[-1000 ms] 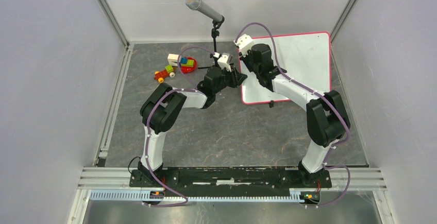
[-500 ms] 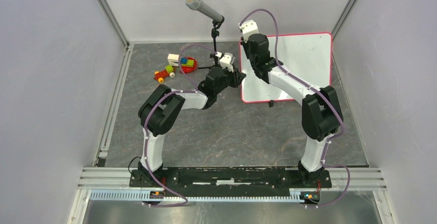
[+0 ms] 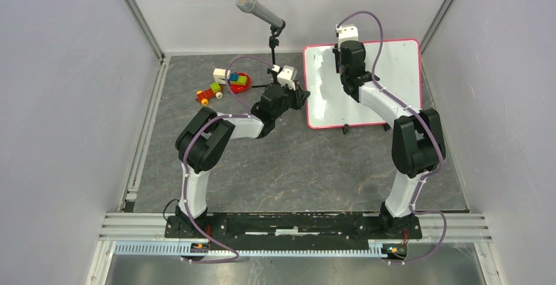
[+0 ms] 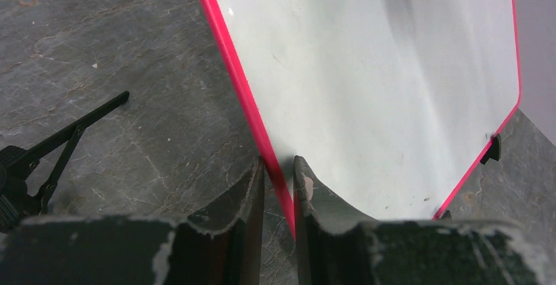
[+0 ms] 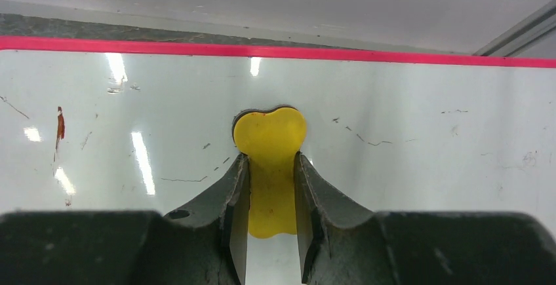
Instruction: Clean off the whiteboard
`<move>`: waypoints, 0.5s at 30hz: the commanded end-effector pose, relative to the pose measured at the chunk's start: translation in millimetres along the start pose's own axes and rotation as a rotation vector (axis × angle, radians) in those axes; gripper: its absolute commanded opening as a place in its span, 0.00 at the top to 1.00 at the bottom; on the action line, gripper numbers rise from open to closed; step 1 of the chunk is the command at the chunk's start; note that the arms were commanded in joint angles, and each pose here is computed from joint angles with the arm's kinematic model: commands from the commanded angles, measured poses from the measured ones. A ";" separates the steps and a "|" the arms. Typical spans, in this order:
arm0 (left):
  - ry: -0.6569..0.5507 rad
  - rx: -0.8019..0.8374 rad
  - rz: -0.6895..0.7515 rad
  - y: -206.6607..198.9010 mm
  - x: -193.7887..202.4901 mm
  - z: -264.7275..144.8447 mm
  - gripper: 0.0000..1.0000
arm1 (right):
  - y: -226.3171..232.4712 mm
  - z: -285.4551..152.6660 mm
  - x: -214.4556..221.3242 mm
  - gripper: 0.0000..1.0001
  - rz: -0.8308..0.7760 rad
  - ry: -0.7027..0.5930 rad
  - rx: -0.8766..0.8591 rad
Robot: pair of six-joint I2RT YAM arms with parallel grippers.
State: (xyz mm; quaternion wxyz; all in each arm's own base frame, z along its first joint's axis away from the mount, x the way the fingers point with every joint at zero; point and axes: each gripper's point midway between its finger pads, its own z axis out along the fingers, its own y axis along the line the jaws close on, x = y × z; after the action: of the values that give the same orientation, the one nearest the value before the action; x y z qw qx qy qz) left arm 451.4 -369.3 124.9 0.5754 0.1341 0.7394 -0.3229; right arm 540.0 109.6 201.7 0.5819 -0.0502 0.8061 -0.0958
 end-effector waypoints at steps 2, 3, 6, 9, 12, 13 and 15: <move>-0.024 -0.029 0.090 5.4 -12.7 -1.9 0.98 | 37.0 -11.5 -21.3 0.76 -0.004 -0.059 -0.150; -0.024 -0.030 0.089 5.4 -13.0 -2.1 0.98 | 44.8 -13.3 -23.0 0.76 -0.029 -0.065 -0.160; -0.025 -0.025 0.088 4.3 -13.9 -0.8 0.98 | 66.4 -21.5 -25.4 0.76 -0.080 -0.079 -0.196; -0.013 0.011 0.057 -0.5 -10.4 1.2 0.98 | 73.0 -31.6 -30.7 0.76 -0.062 -0.110 -0.226; -0.003 0.040 -0.014 1.1 -8.8 2.0 0.83 | 73.5 -39.5 -38.3 0.76 -0.039 -0.147 -0.245; 0.004 0.052 -0.046 2.5 -8.1 2.6 0.78 | 72.6 -41.3 -41.8 0.76 -0.038 -0.156 -0.245; 0.009 0.063 -0.096 9.1 -7.5 3.8 0.72 | 69.4 -42.5 -44.2 0.76 -0.041 -0.159 -0.234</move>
State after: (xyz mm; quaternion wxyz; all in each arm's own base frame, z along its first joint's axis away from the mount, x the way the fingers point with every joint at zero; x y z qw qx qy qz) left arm 454.8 -363.5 124.8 0.5686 0.1346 0.7409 -0.3313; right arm 515.1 194.9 197.2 0.5880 -0.1553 0.7935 -0.0210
